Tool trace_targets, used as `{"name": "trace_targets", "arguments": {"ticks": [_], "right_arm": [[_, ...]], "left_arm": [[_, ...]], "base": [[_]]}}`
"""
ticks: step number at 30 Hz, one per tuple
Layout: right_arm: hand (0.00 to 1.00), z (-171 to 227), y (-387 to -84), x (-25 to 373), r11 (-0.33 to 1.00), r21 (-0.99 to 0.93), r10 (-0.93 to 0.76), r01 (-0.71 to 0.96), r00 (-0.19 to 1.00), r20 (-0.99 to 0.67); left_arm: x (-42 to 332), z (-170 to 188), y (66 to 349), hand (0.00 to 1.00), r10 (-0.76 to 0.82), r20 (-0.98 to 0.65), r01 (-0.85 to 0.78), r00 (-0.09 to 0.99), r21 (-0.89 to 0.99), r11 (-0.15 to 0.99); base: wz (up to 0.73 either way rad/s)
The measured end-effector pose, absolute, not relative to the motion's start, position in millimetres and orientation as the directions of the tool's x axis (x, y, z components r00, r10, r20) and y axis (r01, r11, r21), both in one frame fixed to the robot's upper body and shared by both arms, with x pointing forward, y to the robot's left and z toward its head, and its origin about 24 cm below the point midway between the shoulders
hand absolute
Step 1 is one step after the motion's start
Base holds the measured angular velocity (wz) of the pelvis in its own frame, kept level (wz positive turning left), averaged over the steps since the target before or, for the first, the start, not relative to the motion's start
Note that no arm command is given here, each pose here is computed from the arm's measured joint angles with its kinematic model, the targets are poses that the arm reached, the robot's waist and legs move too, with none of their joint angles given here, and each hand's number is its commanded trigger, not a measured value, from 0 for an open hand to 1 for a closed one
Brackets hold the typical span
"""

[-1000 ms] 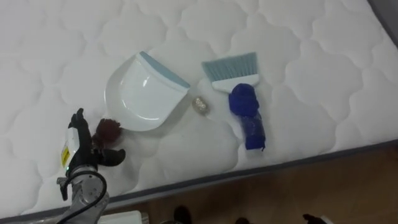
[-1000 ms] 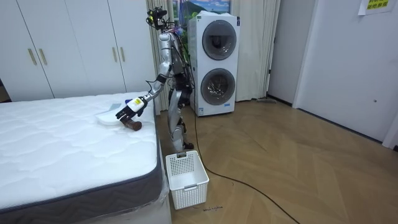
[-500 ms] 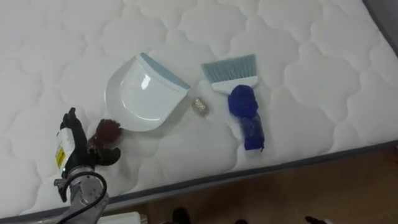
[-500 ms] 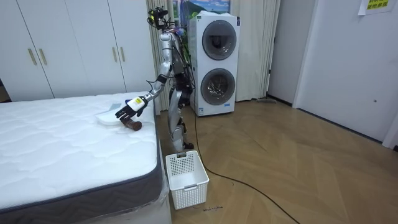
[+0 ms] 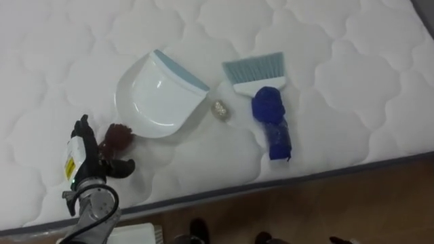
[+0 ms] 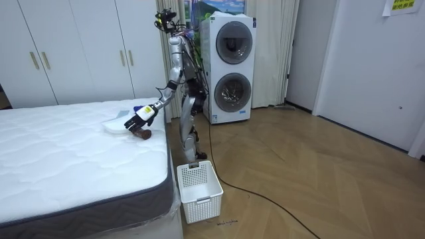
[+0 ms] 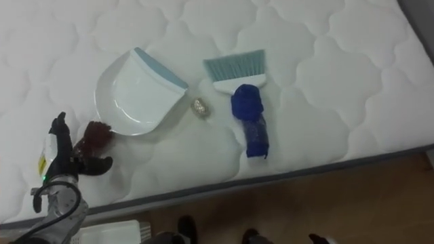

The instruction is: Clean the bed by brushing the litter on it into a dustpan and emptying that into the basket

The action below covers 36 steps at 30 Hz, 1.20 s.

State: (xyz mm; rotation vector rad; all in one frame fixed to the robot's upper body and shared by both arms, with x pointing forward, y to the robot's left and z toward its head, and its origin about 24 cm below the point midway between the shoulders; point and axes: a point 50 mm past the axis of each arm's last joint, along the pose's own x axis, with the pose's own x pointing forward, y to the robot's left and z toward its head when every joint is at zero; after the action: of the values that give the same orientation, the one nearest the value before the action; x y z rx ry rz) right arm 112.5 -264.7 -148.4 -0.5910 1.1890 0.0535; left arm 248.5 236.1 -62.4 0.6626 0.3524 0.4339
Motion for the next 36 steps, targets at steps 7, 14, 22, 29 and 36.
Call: {"name": "trace_targets", "arguments": {"ticks": [7, 14, 22, 29, 36], "right_arm": [[0.0, -148, -265, 113, 0.847, -0.406, -0.266, -0.343, 0.387, -0.883], [0.0, -148, -264, 113, 0.846, -0.407, -0.267, -0.344, 0.387, -0.882], [0.0, -148, -264, 114, 0.848, -0.404, -0.263, -0.343, 0.391, -0.882], [0.0, -147, -268, 114, 0.843, -0.415, -0.276, -0.341, 0.389, -0.879], [0.0, -147, -270, 112, 0.845, -0.402, -0.269, -0.353, 0.368, -0.89]], "left_arm": [[250, -66, 236, 0.0, 0.489, -0.211, -0.25, 0.846, 0.654, 0.714], [247, -67, 246, 0.0, 0.505, -0.222, -0.241, 0.834, 0.676, 0.696], [248, -62, 258, 0.0, 0.518, -0.203, -0.246, 0.831, 0.702, 0.669], [258, -55, 258, 0.0, 0.525, -0.194, -0.249, 0.829, 0.713, 0.656], [266, -50, 255, 0.0, 0.514, -0.183, -0.238, 0.838, 0.725, 0.646]], "base": [[0.01], [-0.01], [-0.1], [0.0], [0.01]]}}
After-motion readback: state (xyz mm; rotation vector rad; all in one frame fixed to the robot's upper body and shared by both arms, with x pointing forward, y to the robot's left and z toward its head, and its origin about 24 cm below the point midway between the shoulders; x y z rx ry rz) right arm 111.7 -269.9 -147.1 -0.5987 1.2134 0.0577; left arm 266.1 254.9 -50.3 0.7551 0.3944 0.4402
